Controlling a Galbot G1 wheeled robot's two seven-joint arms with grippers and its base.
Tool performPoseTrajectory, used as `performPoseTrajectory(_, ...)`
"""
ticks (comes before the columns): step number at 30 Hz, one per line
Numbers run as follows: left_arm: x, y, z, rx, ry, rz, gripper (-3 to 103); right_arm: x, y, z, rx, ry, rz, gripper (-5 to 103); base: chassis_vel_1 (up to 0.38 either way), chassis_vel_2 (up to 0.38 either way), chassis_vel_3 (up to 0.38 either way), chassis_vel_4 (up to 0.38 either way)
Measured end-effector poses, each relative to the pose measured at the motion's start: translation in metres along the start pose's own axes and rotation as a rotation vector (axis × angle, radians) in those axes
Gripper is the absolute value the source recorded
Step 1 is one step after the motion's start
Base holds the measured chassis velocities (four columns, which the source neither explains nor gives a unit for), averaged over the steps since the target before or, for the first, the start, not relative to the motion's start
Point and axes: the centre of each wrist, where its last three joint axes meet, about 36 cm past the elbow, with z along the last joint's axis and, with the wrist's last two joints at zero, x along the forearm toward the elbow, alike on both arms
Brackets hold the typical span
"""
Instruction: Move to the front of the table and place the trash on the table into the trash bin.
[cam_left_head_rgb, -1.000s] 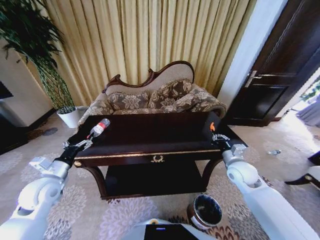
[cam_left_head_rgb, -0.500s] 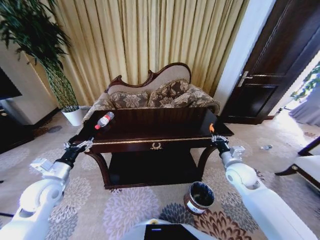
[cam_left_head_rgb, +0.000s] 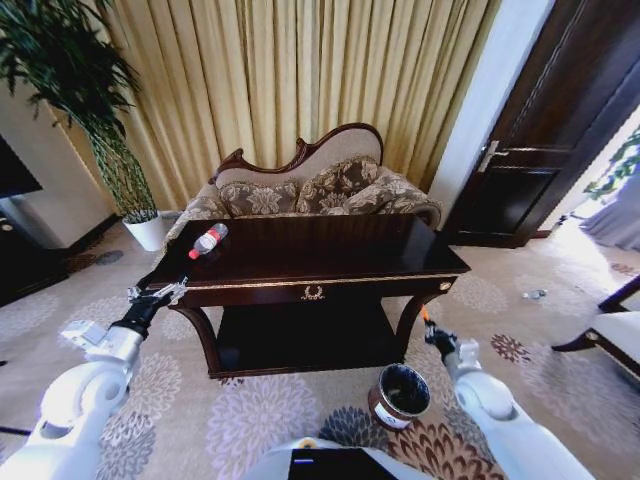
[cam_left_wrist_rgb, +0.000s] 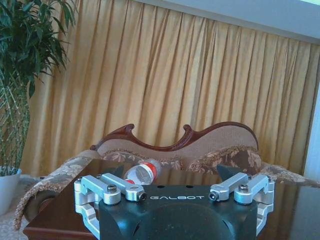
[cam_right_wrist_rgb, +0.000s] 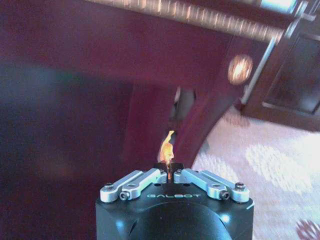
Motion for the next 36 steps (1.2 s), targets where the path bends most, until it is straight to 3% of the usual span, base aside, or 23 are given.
performPoseTrajectory(7,0.001,-0.001,-0.001,-0.002,-0.005,0.002,100,-0.038,-0.004,0.047,0.058,0.150,0.072,2,0.000,0.000,0.000,0.000)
performPoseTrajectory(17,0.001,0.000,-0.001,-0.006,-0.008,0.002,100,-0.036,-0.006,0.094,0.121,0.263,0.075,2,0.000,0.000,0.000,0.000)
performPoseTrajectory(21,0.001,-0.002,0.000,-0.012,-0.006,0.003,100,-0.028,-0.008,0.106,0.177,0.289,0.063,-1,0.000,0.000,0.000,0.000)
performPoseTrajectory(24,0.001,-0.002,0.000,-0.014,-0.006,0.005,100,-0.026,-0.006,0.111,0.194,0.292,0.064,10,0.000,0.000,0.000,0.000)
performPoseTrajectory(26,0.001,-0.003,-0.001,-0.014,-0.008,0.007,100,-0.026,-0.005,0.111,0.192,0.291,0.065,10,0.000,0.000,0.000,0.000)
performPoseTrajectory(27,0.001,-0.003,-0.001,-0.016,-0.008,0.008,100,-0.026,-0.004,0.111,0.185,0.286,0.066,20,0.000,0.000,0.000,0.000)
performPoseTrajectory(30,0.000,-0.003,-0.002,-0.021,-0.009,0.012,100,-0.027,0.000,0.109,0.173,0.275,0.064,26,0.000,0.000,0.000,0.000)
performPoseTrajectory(36,-0.001,-0.003,-0.004,-0.022,-0.012,0.017,100,-0.029,0.012,0.096,0.139,0.190,0.061,54,0.000,0.000,0.000,0.000)
